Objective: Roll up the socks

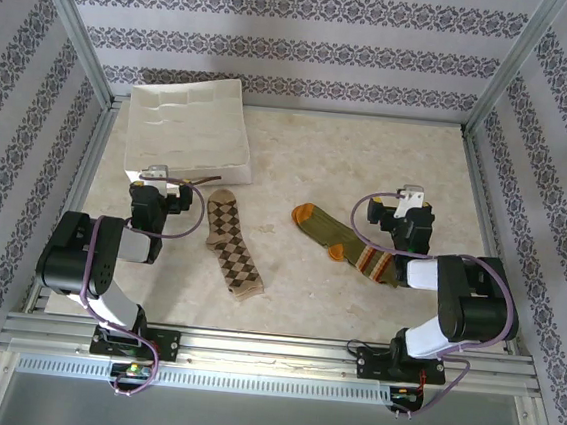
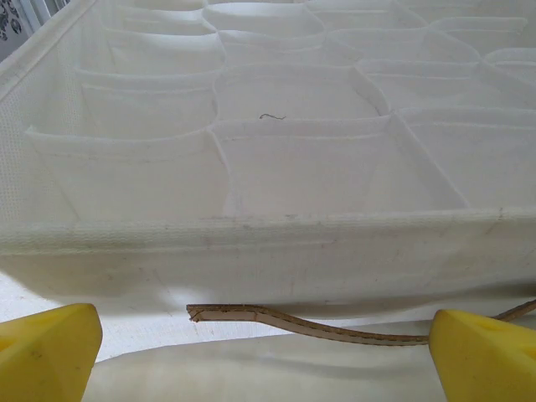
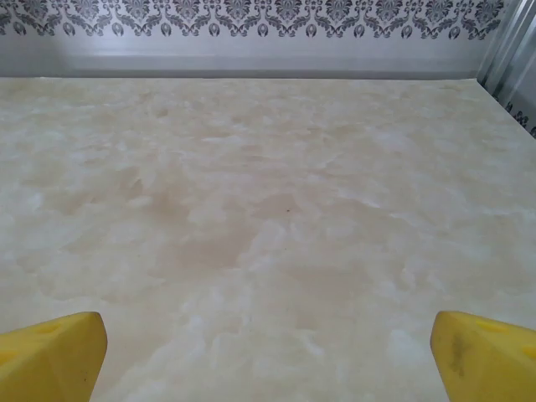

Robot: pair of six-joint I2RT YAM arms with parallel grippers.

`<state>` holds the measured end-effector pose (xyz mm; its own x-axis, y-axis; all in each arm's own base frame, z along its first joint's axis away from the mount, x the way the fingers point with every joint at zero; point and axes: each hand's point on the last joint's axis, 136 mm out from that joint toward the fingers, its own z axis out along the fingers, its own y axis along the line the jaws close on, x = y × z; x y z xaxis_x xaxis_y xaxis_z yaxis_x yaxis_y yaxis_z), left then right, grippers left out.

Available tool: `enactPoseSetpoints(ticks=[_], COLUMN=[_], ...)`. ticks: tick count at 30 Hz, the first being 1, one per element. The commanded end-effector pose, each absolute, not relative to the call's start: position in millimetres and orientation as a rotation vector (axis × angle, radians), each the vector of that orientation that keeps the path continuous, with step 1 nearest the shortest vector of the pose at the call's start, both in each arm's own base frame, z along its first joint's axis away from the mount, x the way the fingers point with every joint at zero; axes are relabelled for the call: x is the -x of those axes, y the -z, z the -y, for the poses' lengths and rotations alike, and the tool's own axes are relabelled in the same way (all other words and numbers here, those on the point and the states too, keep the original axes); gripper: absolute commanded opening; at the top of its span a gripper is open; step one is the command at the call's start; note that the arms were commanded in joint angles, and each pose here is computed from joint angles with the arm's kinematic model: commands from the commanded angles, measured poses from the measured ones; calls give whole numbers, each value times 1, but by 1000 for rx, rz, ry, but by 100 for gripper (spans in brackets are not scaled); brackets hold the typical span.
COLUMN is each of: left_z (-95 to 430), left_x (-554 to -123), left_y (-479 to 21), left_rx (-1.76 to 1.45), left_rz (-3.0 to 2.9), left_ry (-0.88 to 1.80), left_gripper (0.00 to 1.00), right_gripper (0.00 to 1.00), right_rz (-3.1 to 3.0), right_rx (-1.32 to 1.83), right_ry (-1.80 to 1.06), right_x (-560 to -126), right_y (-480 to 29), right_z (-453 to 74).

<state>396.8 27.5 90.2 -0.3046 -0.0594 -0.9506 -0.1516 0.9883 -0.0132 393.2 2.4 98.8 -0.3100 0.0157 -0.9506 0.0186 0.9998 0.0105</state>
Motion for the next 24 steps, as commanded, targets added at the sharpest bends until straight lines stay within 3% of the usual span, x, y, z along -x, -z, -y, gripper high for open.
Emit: enactPoseSetpoints(ticks=[1,24], left_z=[-27,-17], left_x=[-395,-392], left_y=[-91,-98], left_rx=[138,75], left_rz=[-1882,-1852], left_ry=[-110,-82], left_gripper=[99,99], right_gripper=[98,98], right_rz=[-1851,-1795], right_rx=[-28,-45], right_ry=[-15,3], right_x=[-399,-385], right_y=[-107,-113], right_z=[-2,1])
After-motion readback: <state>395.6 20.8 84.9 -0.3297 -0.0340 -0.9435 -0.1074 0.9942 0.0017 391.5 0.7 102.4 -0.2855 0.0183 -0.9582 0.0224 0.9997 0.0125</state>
